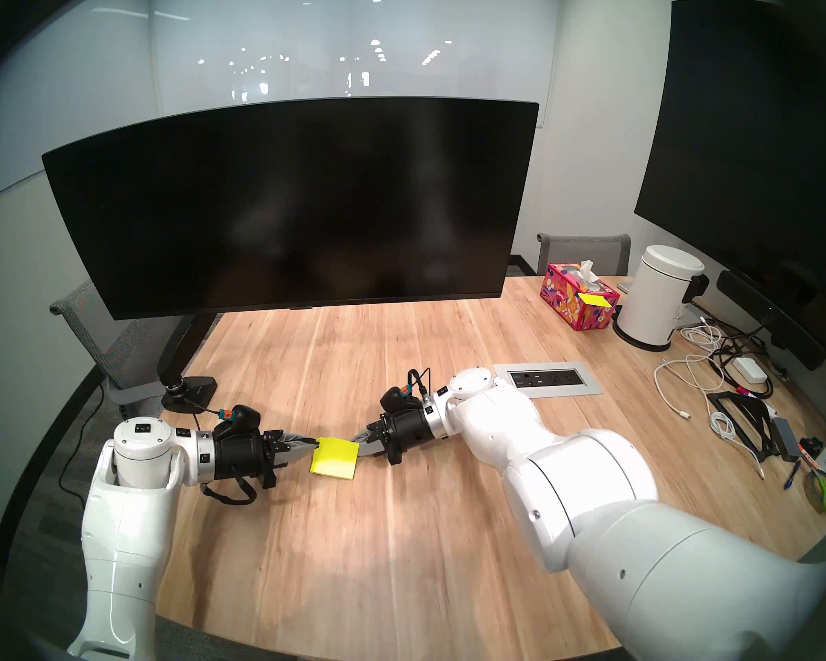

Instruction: Peel one sticky note off the pad and stick it onto the monitor, then press it flat

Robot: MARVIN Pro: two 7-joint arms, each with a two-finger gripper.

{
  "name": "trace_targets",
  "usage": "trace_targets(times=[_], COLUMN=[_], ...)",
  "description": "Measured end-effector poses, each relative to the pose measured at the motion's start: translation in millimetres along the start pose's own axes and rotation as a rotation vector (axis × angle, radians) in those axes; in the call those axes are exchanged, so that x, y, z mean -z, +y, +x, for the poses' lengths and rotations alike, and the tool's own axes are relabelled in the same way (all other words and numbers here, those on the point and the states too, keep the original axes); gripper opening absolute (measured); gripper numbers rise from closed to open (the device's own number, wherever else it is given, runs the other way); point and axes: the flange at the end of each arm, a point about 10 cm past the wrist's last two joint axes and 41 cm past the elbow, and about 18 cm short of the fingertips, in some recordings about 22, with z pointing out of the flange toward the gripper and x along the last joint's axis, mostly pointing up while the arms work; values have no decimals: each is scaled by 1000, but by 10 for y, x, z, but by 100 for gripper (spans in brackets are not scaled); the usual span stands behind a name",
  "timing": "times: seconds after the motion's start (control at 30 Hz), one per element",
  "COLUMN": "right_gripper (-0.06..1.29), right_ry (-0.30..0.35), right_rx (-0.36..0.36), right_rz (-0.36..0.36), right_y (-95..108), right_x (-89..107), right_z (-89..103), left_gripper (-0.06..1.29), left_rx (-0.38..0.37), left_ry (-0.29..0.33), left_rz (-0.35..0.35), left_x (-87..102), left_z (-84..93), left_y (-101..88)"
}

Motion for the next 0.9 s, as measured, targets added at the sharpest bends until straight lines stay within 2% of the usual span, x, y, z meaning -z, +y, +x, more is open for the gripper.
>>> trace_targets(times=[0.43, 0.9], right_gripper=[-3, -3], right_ry=[-82, -83], right_rx=[-1, 5], right_rz=[27, 33], right_y=[-4, 0], right_x=[-50, -75], right_z=[4, 38], left_gripper=[-2, -2], left_rx=[0, 0], left_ry=[-1, 0], left_rz=[0, 2], left_x=[0, 5], left_z=[-2, -4], left_y=[1, -2])
